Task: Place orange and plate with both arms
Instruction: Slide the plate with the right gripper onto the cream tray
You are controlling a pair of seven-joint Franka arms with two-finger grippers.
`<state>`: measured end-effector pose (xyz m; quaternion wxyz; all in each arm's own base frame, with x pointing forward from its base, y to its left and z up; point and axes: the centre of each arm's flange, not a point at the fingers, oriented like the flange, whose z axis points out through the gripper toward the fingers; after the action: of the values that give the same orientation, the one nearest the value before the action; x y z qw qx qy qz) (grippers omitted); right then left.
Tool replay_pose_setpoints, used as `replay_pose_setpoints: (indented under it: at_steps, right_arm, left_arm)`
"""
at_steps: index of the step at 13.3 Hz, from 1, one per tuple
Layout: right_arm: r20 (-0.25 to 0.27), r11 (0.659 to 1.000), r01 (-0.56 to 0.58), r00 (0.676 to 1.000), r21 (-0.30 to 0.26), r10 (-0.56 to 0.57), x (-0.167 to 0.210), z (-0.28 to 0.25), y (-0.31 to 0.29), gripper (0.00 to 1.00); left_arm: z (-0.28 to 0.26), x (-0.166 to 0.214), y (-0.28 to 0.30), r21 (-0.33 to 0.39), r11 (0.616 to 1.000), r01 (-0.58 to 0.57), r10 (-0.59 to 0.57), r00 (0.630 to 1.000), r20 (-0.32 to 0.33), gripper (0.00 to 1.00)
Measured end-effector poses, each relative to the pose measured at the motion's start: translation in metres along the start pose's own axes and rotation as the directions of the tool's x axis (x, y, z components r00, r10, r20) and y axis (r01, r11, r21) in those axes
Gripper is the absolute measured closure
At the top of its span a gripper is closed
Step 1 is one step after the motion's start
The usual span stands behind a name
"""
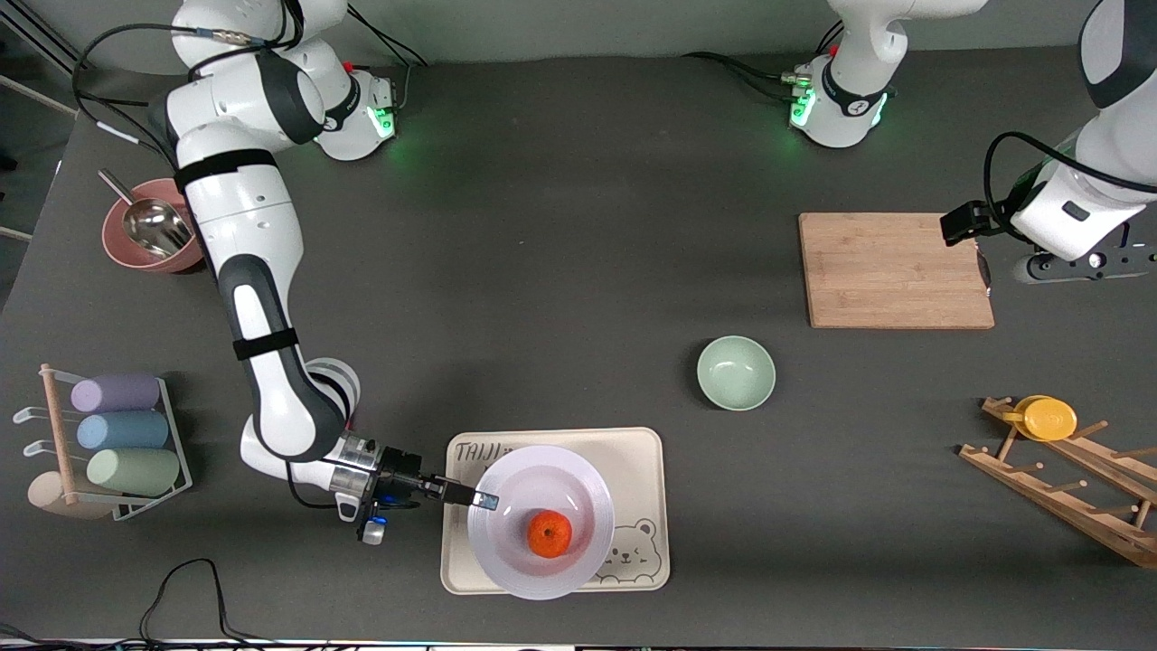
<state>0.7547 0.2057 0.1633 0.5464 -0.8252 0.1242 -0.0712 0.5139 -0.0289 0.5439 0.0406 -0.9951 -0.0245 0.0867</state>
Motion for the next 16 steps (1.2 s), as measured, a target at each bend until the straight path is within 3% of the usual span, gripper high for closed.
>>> replay_pose_setpoints:
  at_steps: [3,11,13,16]
  right_arm:
    - [-0.011,0.996,0.045,0.999,-0.073,-0.046,0.0,0.009,0.011,0.92]
    - [0.023,0.983,0.105,0.994,-0.153,-0.103,-0.004,0.017,0.022,0.9]
    - [0.018,0.981,0.11,0.994,-0.158,-0.109,-0.004,0.019,0.02,0.69]
    - [0.045,0.955,0.175,0.985,-0.238,-0.169,-0.002,0.019,0.014,0.35]
  left_arm:
    - [0.0,0.0,0.0,0.0,1.0,0.0,0.0,1.0,0.0,0.0]
    - [0.002,0.0,0.0,0.001,1.0,0.0,0.0,1.0,0.01,0.0]
    - [0.002,-0.001,0.0,0.002,1.0,0.0,0.0,1.0,0.017,0.0]
    - [0.002,-0.001,0.0,0.002,1.0,0.0,0.0,1.0,0.017,0.0]
